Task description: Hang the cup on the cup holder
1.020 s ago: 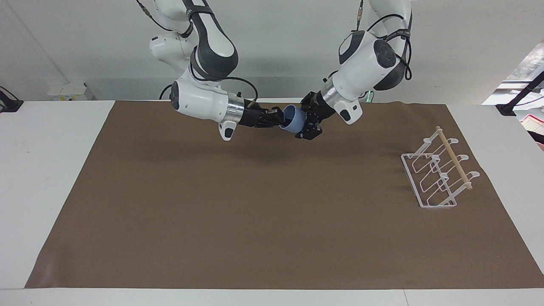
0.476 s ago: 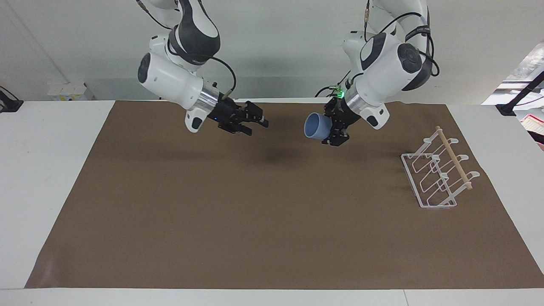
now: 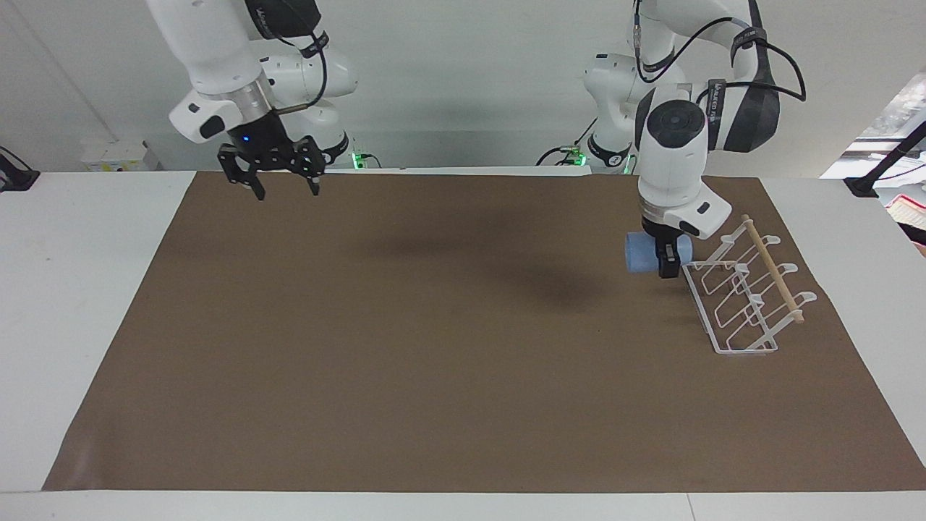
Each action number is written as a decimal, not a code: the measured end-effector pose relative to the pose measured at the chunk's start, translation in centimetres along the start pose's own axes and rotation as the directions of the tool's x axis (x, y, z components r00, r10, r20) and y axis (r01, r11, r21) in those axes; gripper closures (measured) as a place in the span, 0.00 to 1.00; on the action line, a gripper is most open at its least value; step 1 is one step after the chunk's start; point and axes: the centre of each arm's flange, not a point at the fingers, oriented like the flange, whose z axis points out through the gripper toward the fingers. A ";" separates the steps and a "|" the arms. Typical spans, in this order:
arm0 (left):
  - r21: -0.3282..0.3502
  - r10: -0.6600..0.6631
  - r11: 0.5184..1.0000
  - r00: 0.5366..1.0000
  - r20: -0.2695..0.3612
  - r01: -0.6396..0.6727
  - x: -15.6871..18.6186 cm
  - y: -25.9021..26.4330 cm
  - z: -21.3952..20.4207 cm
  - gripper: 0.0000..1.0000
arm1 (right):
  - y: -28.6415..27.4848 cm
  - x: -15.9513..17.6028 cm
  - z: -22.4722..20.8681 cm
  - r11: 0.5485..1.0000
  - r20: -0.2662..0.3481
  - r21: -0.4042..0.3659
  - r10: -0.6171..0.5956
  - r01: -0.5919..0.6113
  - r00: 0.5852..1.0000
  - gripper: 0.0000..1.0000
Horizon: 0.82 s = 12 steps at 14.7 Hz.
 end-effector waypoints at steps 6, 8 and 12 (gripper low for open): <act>-0.032 0.023 0.998 0.821 -0.570 -0.050 0.8 3.7 4.1 0.23 | 3.0 0.6 -1.0 0.999 0.116 -0.050 0.001 0.005 0.993 0.00; -0.054 -0.025 0.998 0.720 -0.694 -0.018 -0.2 4.7 6.7 0.23 | 3.1 1.0 -0.5 0.999 0.127 -0.048 -0.009 0.016 0.992 0.00; -0.053 -0.060 0.998 0.594 -0.802 0.028 -1.6 5.1 10.6 0.23 | 4.1 1.1 0.0 0.998 0.144 -0.040 -0.044 0.050 0.989 0.00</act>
